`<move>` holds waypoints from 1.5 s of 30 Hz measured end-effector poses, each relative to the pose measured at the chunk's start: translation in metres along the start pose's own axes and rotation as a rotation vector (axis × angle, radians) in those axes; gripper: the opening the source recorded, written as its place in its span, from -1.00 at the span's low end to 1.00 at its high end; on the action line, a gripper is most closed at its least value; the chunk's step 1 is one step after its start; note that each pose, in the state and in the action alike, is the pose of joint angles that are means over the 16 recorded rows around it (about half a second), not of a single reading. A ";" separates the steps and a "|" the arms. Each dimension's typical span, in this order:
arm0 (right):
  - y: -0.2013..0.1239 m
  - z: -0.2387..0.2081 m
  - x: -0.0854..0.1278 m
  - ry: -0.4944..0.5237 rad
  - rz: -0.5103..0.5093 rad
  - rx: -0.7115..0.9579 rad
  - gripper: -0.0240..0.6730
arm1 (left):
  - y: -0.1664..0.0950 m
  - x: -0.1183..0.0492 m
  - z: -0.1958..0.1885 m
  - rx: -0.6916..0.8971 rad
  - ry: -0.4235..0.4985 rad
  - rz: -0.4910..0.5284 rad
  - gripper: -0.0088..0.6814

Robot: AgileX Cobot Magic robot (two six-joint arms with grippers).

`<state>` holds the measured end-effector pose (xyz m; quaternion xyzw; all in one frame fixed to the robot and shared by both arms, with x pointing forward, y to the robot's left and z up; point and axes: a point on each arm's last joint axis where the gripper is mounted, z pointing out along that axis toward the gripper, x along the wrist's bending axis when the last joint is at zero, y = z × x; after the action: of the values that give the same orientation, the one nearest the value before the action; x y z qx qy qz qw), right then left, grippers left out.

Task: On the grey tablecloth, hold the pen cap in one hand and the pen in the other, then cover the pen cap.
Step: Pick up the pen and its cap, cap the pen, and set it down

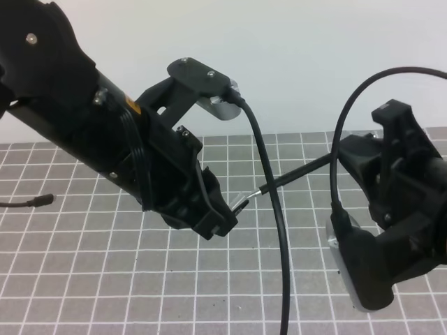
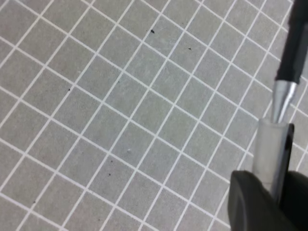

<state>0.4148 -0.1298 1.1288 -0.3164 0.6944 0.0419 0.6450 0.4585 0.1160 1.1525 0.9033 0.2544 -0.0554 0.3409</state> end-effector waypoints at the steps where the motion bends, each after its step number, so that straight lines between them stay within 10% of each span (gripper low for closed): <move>1: 0.000 0.000 0.000 0.001 -0.005 -0.004 -0.94 | 0.000 0.000 0.000 0.000 0.000 0.000 -0.74; 45: 0.043 -0.007 -0.006 -0.046 -0.102 -0.237 -0.94 | -0.005 -0.020 0.010 0.112 0.010 0.103 -0.74</move>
<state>0.3868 -0.0961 1.1206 -0.4246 0.6526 0.0981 0.6199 0.4401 0.1044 1.1478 0.9330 0.2058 -0.0476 0.2912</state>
